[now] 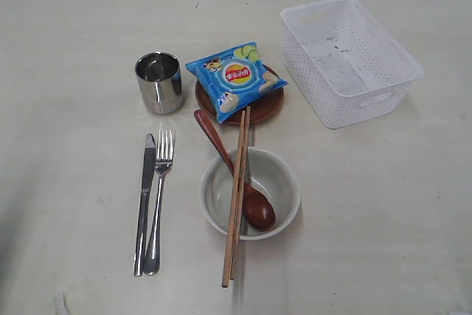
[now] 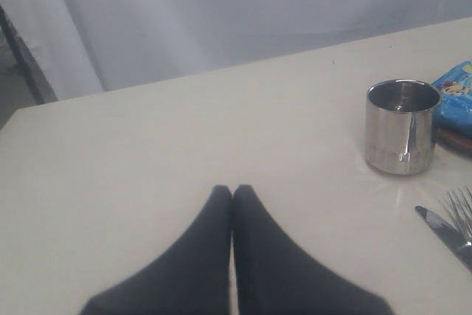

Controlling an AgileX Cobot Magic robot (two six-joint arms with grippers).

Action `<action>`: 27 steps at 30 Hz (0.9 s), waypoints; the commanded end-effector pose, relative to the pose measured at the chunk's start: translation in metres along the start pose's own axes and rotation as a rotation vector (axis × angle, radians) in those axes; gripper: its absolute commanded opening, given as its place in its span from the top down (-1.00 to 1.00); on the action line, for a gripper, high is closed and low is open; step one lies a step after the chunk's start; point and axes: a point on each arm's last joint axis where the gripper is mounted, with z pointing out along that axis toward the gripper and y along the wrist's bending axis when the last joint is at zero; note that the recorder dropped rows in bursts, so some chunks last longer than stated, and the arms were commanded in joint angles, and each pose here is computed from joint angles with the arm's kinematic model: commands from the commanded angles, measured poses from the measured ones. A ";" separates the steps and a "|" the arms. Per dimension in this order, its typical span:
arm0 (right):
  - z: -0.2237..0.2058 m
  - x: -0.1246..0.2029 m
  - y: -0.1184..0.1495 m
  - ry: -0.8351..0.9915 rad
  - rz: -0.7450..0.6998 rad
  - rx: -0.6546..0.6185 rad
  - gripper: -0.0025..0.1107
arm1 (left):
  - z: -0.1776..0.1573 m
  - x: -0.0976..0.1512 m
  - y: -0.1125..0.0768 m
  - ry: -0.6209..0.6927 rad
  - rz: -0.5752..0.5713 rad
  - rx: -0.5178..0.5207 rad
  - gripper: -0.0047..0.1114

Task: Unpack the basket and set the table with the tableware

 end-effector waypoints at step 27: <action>-0.024 0.195 0.003 0.648 -0.146 0.002 0.96 | 0.000 0.000 0.000 -0.008 -0.009 -0.004 0.92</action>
